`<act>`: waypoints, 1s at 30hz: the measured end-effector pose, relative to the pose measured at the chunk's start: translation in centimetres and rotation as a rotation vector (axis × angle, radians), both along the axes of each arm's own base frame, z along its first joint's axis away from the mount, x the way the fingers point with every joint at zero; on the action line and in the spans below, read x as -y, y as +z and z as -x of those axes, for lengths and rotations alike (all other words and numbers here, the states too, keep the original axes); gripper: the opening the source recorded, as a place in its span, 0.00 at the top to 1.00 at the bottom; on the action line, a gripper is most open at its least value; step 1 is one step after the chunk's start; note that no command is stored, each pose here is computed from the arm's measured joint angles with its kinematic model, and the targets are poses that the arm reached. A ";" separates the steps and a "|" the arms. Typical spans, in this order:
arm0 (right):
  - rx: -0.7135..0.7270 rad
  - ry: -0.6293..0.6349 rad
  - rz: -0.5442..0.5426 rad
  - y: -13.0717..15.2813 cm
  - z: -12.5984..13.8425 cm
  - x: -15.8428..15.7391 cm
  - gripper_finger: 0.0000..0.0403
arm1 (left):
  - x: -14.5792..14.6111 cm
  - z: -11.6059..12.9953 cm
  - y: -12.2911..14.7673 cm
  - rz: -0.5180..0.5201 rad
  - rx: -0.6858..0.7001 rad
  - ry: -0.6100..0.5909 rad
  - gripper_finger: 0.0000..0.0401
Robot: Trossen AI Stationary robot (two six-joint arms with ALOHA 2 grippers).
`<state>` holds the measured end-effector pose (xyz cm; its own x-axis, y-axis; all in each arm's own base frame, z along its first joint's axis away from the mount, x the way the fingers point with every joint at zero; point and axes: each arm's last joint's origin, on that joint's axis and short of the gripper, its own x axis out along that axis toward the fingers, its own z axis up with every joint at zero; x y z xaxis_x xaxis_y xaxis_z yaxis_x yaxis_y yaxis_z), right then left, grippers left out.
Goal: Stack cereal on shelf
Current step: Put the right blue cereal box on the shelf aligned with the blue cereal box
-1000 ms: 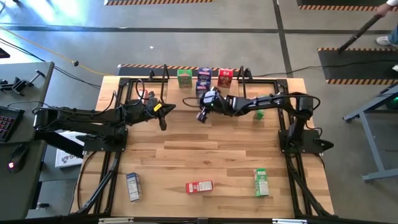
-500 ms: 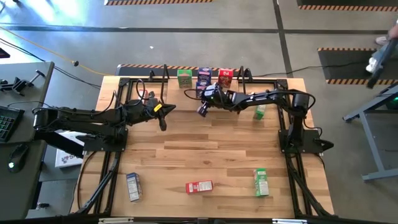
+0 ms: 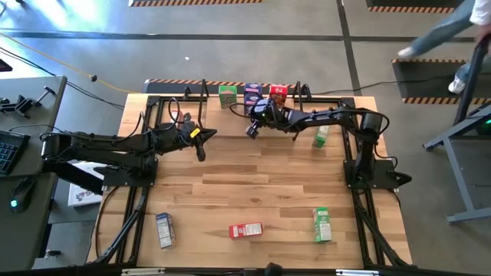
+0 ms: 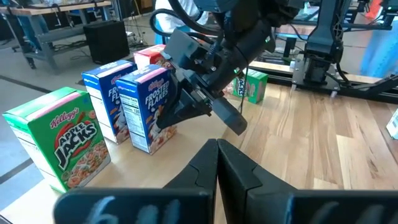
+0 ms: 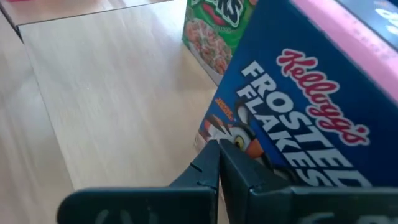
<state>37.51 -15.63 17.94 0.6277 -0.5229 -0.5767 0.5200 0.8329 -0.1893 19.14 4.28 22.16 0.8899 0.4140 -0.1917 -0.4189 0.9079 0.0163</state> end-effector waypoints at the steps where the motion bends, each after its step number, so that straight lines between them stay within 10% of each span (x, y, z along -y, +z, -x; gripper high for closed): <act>1: -0.003 0.008 0.002 0.0 0.0 0.1 1.00 | 0.0 0.0 0.0 0.000 0.000 0.000 1.00; 13: -0.237 0.057 -0.009 1.4 1.1 -2.3 1.00 | 0.0 0.0 0.0 -0.008 -0.008 -0.002 1.00; 30: -0.150 -0.032 0.013 2.0 1.2 -0.7 1.00 | 0.0 0.0 0.0 -0.008 -0.008 -0.002 1.00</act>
<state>36.32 -14.97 19.90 0.5178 -0.5489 -0.6561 0.5112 0.8135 -0.2772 19.14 4.28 22.12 0.8892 0.4135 -0.1957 -0.4165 0.9087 0.0273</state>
